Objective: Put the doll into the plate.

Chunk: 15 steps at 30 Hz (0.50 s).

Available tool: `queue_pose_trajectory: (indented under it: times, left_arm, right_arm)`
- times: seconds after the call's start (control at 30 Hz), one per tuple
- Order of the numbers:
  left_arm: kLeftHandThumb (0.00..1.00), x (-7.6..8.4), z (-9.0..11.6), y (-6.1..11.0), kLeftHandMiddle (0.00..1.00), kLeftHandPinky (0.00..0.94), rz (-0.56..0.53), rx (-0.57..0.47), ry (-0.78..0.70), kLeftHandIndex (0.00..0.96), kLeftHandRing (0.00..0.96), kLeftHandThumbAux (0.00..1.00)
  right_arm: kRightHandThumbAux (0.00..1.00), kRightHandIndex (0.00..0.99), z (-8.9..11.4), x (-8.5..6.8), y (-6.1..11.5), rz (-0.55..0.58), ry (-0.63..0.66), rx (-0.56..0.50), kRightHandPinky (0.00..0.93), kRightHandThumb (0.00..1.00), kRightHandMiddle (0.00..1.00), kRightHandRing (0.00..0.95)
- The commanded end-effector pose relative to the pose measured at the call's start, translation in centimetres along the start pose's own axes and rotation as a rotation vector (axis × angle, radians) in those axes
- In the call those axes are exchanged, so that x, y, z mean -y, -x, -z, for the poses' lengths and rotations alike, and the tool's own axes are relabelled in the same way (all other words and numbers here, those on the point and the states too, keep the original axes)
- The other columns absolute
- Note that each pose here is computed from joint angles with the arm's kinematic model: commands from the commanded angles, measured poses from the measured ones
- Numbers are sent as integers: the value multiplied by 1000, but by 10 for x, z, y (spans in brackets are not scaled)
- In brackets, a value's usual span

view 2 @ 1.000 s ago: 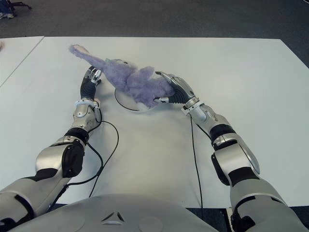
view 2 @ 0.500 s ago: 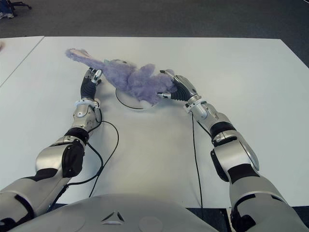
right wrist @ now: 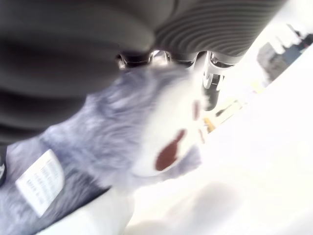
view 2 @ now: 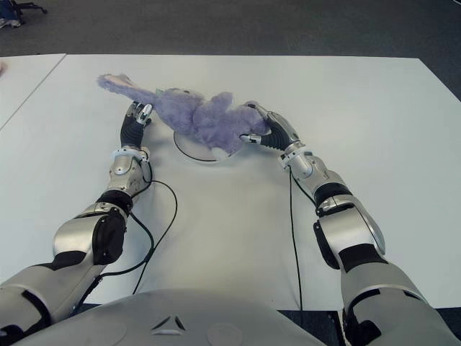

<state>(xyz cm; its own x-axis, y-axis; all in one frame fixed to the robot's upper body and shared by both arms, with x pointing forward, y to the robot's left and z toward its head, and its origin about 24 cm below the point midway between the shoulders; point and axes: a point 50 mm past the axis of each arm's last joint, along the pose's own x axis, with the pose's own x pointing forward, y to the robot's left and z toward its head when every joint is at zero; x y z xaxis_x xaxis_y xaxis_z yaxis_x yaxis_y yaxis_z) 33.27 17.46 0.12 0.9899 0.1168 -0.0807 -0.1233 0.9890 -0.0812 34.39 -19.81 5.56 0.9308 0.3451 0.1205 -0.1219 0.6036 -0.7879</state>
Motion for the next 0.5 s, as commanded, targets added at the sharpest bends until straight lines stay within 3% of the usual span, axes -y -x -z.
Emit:
queue_pose_trajectory:
  times: [0.03, 0.2, 0.5]
  left_arm:
    - [0, 5, 95, 65, 121, 80, -30, -452, 30, 93, 103, 480]
    - [0, 4, 95, 65, 122, 79, -26, -453, 26, 94, 104, 478]
    - [0, 2, 96, 67, 121, 75, -28, -450, 15, 93, 104, 472]
  right_arm:
    - [389, 0, 7, 22, -6, 66, -90, -80, 0, 141, 0, 0]
    - [409, 0, 8, 56, -15, 136, -226, -104, 0, 134, 0, 0]
    - [391, 0, 2, 79, -22, 232, -349, -73, 0, 117, 0, 0]
